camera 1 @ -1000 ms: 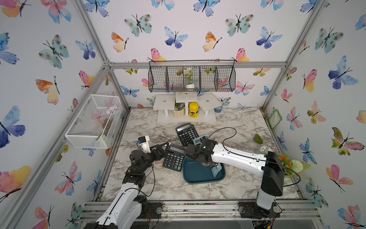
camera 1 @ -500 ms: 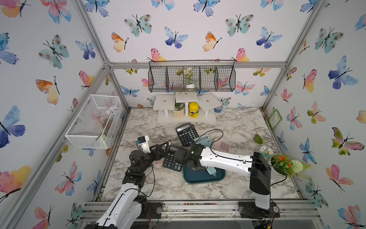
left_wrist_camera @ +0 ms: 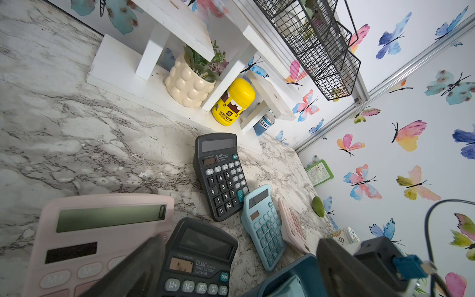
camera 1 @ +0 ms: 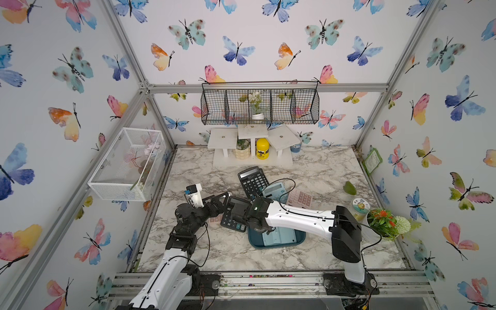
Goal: Put the calculator in the storage box
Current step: Place the calculator in the storage box, then pick up the calculator at the center of the board, then place the calculator in the storage box.
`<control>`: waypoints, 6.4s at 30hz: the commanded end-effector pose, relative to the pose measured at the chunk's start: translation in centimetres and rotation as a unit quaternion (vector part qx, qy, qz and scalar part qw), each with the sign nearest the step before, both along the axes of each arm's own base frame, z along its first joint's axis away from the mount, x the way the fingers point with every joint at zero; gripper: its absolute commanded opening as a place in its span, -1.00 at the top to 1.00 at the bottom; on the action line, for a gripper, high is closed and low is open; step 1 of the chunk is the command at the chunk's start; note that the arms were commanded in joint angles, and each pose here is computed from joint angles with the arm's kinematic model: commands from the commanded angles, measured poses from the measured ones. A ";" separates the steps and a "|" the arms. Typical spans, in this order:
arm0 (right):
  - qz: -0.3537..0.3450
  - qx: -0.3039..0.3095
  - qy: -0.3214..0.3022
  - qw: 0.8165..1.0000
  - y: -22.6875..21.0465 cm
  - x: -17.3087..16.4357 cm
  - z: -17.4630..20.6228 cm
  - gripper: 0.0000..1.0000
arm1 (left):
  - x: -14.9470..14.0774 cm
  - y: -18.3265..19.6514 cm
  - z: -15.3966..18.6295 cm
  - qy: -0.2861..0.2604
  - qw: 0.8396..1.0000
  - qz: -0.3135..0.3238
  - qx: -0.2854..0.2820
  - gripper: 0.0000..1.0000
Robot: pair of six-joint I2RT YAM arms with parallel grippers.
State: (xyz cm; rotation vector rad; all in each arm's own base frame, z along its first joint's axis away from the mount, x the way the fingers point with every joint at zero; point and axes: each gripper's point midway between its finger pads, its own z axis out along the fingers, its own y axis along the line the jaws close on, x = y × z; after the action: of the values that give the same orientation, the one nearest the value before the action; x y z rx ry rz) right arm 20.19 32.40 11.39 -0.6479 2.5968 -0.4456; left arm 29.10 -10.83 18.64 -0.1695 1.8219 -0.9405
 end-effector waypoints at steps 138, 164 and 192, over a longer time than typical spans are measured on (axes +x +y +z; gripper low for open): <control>0.429 0.370 0.143 0.811 10.0 11.3 4.9 0.96 | 0.7 -0.6 1.9 -0.012 1.000 -0.018 0.014 -0.97; 0.408 0.447 0.106 0.789 -0.1 9.4 13.3 0.96 | -3.0 -13.9 3.2 0.014 0.932 -0.359 -0.038 -0.53; 0.415 0.467 0.116 0.772 0.2 8.9 14.1 0.95 | -1.8 -14.5 1.5 0.039 0.934 -0.354 -0.017 -0.74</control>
State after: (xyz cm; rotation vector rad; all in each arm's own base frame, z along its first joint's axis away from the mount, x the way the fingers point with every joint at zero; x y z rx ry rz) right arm 30.11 32.21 23.65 -1.3247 2.0464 1.1019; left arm 29.46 -22.96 17.90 0.2966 2.0652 -1.2516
